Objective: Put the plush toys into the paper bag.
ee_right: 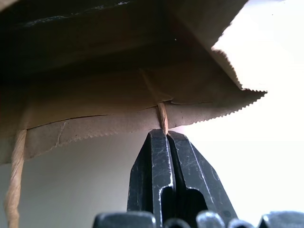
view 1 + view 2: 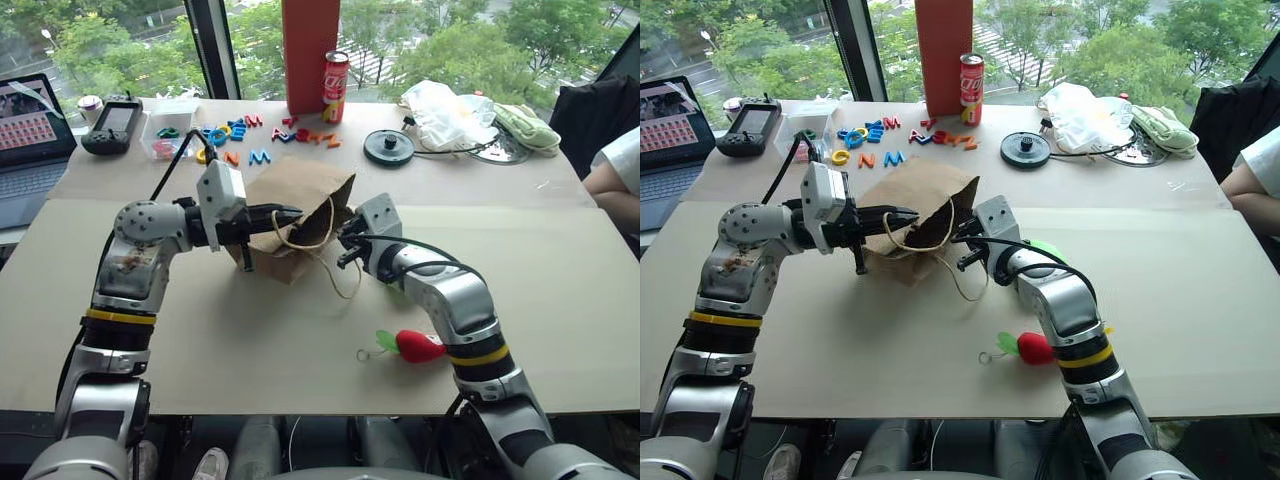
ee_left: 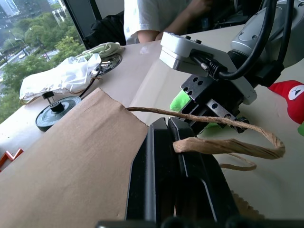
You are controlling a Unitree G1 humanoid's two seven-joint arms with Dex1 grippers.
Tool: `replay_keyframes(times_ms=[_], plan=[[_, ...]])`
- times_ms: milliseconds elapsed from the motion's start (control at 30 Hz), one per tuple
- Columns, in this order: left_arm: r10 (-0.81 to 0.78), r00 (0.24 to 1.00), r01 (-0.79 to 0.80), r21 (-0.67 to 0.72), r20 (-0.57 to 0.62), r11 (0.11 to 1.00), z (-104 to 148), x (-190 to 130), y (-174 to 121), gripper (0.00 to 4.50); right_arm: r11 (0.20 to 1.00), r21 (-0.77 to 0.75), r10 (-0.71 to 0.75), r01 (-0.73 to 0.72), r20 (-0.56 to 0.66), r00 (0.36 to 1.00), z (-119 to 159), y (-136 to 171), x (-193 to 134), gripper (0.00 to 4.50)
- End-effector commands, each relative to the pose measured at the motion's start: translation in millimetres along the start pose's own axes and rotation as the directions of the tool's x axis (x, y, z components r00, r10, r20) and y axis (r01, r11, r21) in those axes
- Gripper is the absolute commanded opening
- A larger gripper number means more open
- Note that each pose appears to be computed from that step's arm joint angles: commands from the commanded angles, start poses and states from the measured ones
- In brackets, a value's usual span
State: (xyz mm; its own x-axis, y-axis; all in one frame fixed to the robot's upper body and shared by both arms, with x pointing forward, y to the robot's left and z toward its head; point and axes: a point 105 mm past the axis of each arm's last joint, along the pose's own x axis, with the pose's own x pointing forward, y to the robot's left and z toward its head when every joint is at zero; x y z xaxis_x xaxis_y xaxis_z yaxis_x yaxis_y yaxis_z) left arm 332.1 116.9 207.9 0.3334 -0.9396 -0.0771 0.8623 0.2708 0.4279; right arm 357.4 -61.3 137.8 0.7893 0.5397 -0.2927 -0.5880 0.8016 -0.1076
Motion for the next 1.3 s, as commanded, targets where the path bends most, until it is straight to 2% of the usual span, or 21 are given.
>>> replay_keyframes(times_ms=[33,167,200,267,500,600,733,1033,1300], plan=[[-0.004,1.0,0.003,0.055,0.019,0.998,11,-1,1,0.01,0.999,-0.013,0.03,-0.029,0.053,0.998,14,8,-7,0.03],[-0.007,1.0,0.006,0.056,0.019,0.998,10,0,1,0.01,0.999,-0.005,0.048,-0.047,0.066,0.997,17,16,-6,1.03],[-0.007,1.0,0.006,0.056,0.019,0.998,10,0,1,0.01,0.999,-0.002,0.049,-0.049,0.07,0.996,18,16,-6,1.48],[-0.008,1.0,0.007,0.057,0.019,0.998,10,0,1,0.01,0.999,0.007,0.047,-0.048,0.079,0.996,21,16,-5,2.1],[-0.008,1.0,0.007,0.062,0.016,0.998,10,0,2,0.01,0.998,0.025,0.048,-0.051,0.13,0.99,34,14,-6,2.1],[-0.009,1.0,0.008,0.066,0.013,0.998,9,-1,1,0.01,0.998,0.021,0.057,-0.061,0.142,0.988,38,14,-7,1.33],[-0.009,1.0,0.008,0.072,0.007,0.997,8,-1,2,0.01,0.998,-0.007,0.064,-0.064,0.125,0.99,32,12,-12,0.02],[-0.022,1.0,0.024,0.095,-0.02,0.995,2,-3,2,0.01,0.995,-0.046,0.09,-0.085,0.105,0.99,24,7,-26,0.02],[-0.012,1.0,0.013,0.091,-0.009,0.996,3,-2,5,0.01,0.997,0.012,0.08,-0.081,0.08,0.994,14,14,-20,0.02]])
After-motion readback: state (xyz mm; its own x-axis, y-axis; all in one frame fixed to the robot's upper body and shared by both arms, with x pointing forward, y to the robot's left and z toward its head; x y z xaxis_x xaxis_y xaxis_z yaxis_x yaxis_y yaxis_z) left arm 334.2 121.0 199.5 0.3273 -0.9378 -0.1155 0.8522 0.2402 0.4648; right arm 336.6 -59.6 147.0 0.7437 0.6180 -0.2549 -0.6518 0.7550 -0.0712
